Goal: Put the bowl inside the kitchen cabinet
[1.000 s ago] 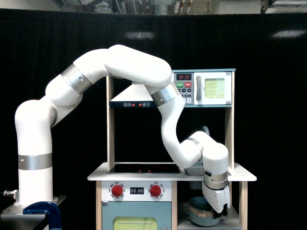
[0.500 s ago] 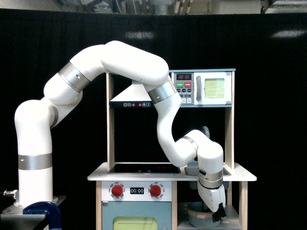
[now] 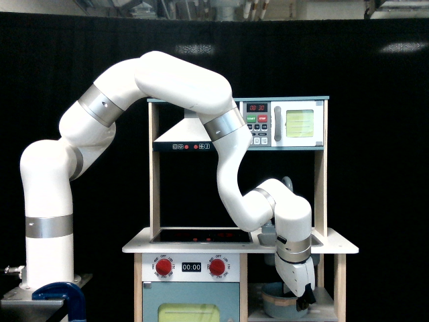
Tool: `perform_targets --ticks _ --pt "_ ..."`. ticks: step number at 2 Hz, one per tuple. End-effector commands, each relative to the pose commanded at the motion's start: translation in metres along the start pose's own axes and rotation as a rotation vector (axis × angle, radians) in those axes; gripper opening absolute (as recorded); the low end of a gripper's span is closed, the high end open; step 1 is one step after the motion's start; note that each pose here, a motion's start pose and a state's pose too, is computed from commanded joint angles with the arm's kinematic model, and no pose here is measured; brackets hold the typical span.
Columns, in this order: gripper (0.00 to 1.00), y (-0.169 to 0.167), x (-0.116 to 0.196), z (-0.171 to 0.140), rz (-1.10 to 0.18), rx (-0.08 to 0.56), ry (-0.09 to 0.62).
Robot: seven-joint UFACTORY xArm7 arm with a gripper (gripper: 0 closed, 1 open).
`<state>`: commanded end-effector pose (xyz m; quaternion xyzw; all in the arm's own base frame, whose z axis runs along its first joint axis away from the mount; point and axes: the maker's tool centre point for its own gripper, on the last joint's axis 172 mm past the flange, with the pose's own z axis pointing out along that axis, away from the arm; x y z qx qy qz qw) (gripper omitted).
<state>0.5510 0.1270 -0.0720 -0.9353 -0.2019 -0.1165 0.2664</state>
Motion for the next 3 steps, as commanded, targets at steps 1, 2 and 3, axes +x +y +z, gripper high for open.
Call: perform_targets --ticks 1,2,3 --pt "1.00 0.006 -0.005 -0.020 0.000 0.000 0.000" --pt "1.00 -0.001 -0.025 -0.112 0.000 0.000 0.000" --pt "1.00 -0.018 -0.090 -0.237 0.000 0.000 0.000"
